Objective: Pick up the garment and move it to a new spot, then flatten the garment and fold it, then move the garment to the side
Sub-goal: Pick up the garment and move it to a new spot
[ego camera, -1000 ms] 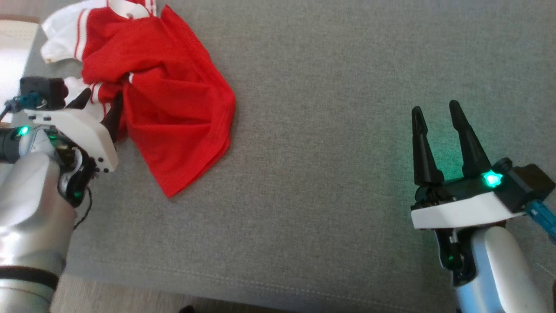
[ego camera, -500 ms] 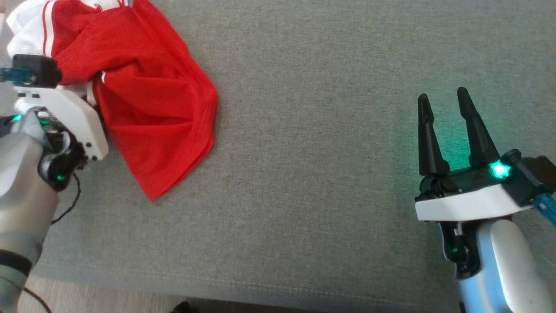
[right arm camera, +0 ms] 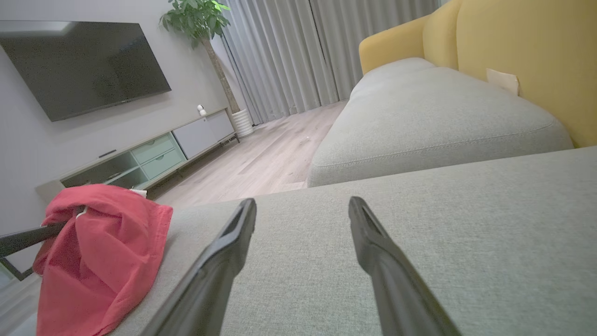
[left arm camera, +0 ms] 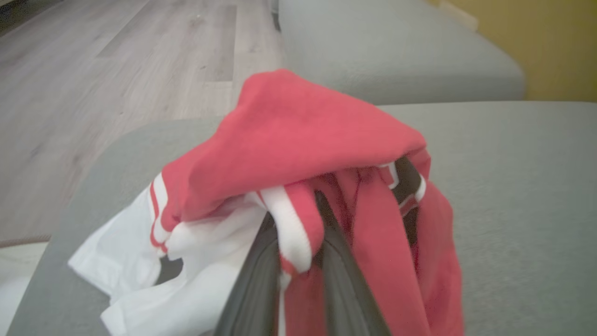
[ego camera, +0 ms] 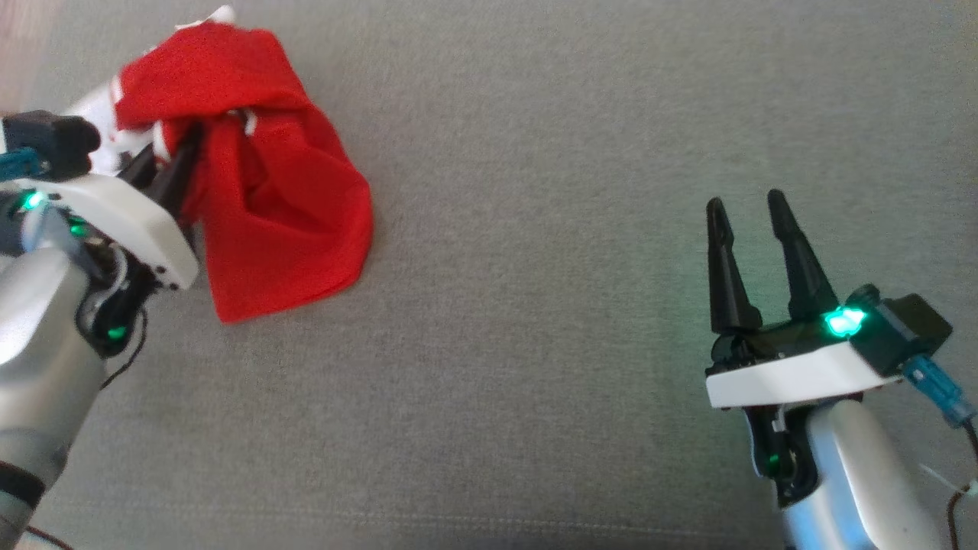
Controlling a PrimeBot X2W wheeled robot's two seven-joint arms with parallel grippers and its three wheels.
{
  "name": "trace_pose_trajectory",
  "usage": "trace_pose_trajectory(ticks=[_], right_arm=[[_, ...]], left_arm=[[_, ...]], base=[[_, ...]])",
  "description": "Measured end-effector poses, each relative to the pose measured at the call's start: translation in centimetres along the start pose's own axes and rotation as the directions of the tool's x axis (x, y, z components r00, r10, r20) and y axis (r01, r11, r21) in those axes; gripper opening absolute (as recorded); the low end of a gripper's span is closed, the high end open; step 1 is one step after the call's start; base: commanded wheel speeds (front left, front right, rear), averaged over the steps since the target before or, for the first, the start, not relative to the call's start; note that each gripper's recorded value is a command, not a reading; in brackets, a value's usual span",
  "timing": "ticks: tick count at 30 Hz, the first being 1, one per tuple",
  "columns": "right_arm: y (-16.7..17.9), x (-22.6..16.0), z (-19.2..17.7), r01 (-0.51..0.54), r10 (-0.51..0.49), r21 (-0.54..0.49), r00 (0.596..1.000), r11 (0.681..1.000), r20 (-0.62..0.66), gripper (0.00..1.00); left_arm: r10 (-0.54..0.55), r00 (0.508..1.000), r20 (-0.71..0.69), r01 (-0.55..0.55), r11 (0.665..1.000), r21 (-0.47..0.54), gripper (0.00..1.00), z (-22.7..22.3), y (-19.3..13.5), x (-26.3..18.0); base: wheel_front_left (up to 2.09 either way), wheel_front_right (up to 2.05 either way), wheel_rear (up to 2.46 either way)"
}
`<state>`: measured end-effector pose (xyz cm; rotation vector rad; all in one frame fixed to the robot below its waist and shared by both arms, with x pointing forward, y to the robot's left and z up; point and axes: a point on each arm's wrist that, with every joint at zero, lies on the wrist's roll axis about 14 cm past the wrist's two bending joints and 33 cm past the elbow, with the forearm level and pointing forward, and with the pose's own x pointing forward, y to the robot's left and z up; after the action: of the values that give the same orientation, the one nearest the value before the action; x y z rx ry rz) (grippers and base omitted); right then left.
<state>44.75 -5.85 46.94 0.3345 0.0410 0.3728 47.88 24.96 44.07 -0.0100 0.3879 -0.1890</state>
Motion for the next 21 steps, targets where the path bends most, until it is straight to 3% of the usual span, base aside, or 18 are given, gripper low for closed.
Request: trace_pose_trajectory(ticks=[8, 15, 21], right_arm=[[-0.2, -2.4, 2.6, 0.034, -0.035, 0.013, 0.997, 0.999, 0.065, 1.0], [-1.3, -4.6, 4.4, 0.087, -0.09, 0.029, 0.99, 0.996, 0.112, 1.0], [-2.4, -6.5, 5.6, 0.136, -0.142, 0.051, 0.98, 0.989, 0.143, 1.0]], left_arm=[[-0.207, 0.95, 0.233, 0.211, 0.977, 0.009, 0.0, 6.5, -8.3, -0.1], [-0.407, 0.834, 0.372, 0.433, 0.901, 0.017, 0.0, 11.3, -18.7, -0.4], [-0.513, 0.727, 0.457, 0.543, 0.836, 0.074, 0.0, 16.1, -25.4, -0.8]], base=[[0.0, 0.0, 0.0], [0.0, 0.0, 0.0], [0.0, 0.0, 0.0]])
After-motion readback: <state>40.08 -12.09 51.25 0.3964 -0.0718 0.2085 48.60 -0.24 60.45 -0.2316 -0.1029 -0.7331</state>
